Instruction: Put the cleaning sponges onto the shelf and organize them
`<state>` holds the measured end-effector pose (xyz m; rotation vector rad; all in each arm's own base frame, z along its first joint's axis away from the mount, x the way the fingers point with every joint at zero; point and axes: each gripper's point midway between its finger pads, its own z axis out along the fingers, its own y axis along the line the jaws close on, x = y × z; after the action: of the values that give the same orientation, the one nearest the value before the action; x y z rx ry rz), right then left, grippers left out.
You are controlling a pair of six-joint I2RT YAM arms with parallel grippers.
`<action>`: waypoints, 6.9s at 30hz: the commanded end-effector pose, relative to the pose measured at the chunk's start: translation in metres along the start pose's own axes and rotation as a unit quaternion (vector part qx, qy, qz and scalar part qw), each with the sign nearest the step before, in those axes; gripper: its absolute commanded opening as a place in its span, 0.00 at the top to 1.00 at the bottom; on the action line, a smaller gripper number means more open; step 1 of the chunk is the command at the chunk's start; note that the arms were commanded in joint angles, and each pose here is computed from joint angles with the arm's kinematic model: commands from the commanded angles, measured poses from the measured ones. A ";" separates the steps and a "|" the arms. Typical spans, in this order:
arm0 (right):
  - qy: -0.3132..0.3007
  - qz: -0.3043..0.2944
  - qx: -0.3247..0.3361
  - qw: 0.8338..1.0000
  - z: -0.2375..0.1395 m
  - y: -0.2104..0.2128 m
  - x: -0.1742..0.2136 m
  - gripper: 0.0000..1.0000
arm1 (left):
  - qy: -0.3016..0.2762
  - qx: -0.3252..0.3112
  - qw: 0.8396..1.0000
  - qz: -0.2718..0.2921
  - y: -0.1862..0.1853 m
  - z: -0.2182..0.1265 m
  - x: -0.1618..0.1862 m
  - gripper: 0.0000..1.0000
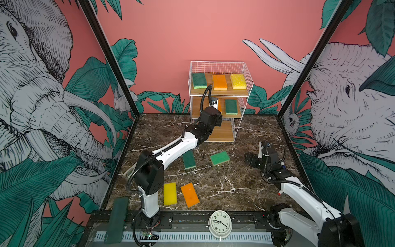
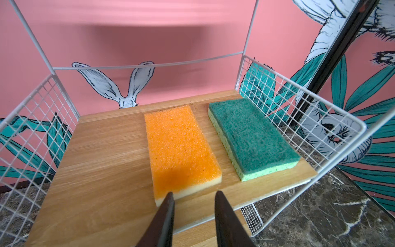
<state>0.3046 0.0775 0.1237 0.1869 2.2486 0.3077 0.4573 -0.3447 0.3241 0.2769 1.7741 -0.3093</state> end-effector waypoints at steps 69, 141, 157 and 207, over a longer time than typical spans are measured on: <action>0.000 0.001 0.002 1.000 0.006 -0.001 -0.002 0.08 | 0.016 -0.051 0.998 -0.024 0.038 0.010 0.022 0.66; 0.055 -0.010 -0.008 0.998 0.030 0.050 0.002 0.10 | 0.377 -0.210 0.883 -0.185 0.103 -0.141 0.302 0.11; 0.063 -0.018 -0.004 0.998 0.041 0.051 0.005 0.08 | 0.414 -0.204 0.871 -0.169 0.096 -0.134 0.328 0.13; 0.036 0.004 -0.006 0.999 0.036 0.032 0.009 0.08 | 0.105 -0.019 0.994 -0.012 0.060 -0.107 0.026 0.35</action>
<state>0.3292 0.1196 0.1020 0.1725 2.3396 0.3324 0.3620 -0.2523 0.2862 0.3192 2.0832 -0.2675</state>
